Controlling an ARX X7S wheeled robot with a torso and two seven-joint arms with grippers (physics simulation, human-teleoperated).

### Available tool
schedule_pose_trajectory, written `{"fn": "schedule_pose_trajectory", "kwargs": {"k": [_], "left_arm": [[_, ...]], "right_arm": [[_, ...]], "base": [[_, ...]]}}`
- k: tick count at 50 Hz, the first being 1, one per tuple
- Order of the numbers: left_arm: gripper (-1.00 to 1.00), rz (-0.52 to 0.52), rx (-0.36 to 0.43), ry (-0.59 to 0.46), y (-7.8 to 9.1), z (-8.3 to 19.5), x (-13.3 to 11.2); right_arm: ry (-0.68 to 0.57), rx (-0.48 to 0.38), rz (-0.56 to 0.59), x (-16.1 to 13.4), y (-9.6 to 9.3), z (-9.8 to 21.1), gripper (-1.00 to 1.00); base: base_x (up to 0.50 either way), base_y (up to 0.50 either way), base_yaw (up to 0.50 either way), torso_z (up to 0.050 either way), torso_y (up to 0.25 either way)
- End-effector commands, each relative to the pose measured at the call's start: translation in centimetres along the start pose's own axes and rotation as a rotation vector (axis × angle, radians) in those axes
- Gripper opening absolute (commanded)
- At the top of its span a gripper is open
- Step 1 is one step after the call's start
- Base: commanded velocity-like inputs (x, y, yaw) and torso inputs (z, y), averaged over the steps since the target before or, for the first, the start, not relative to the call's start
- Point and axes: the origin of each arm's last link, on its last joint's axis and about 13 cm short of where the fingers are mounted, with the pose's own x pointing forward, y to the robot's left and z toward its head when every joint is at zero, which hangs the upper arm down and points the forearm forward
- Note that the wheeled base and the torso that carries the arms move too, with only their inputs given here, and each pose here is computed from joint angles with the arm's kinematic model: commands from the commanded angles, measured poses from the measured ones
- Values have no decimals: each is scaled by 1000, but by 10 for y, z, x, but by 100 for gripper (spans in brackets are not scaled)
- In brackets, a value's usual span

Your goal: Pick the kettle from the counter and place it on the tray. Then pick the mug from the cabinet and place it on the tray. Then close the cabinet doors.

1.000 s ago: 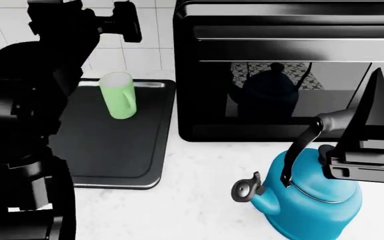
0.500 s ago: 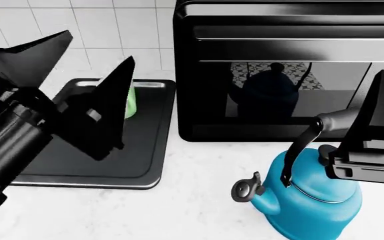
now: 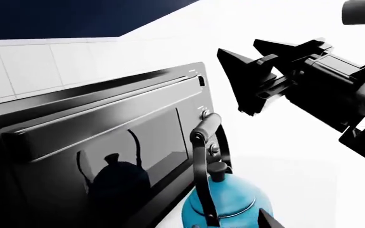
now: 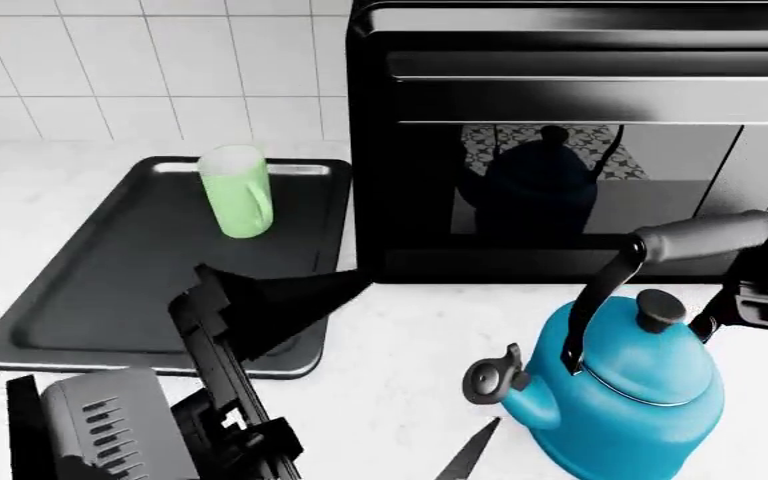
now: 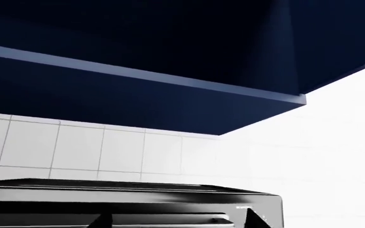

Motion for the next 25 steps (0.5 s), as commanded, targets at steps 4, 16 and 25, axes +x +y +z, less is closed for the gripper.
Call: {"fn": "schedule_pose_trajectory", "kwargs": {"k": [4, 16, 25], "left_arm": [[100, -158, 16, 2, -12, 4, 39], [100, -177, -11, -3, -1, 10, 84], [100, -166, -25, 19, 8, 10, 109]], "right_arm": [[-6, -10, -68, -7, -4, -5, 100], [16, -1, -89, -15, -4, -10, 100], [20, -2, -105, -17, -4, -11, 100]], "base": [[0, 0, 0, 0, 0], [0, 0, 0, 0, 0], [0, 0, 0, 0, 0]]}}
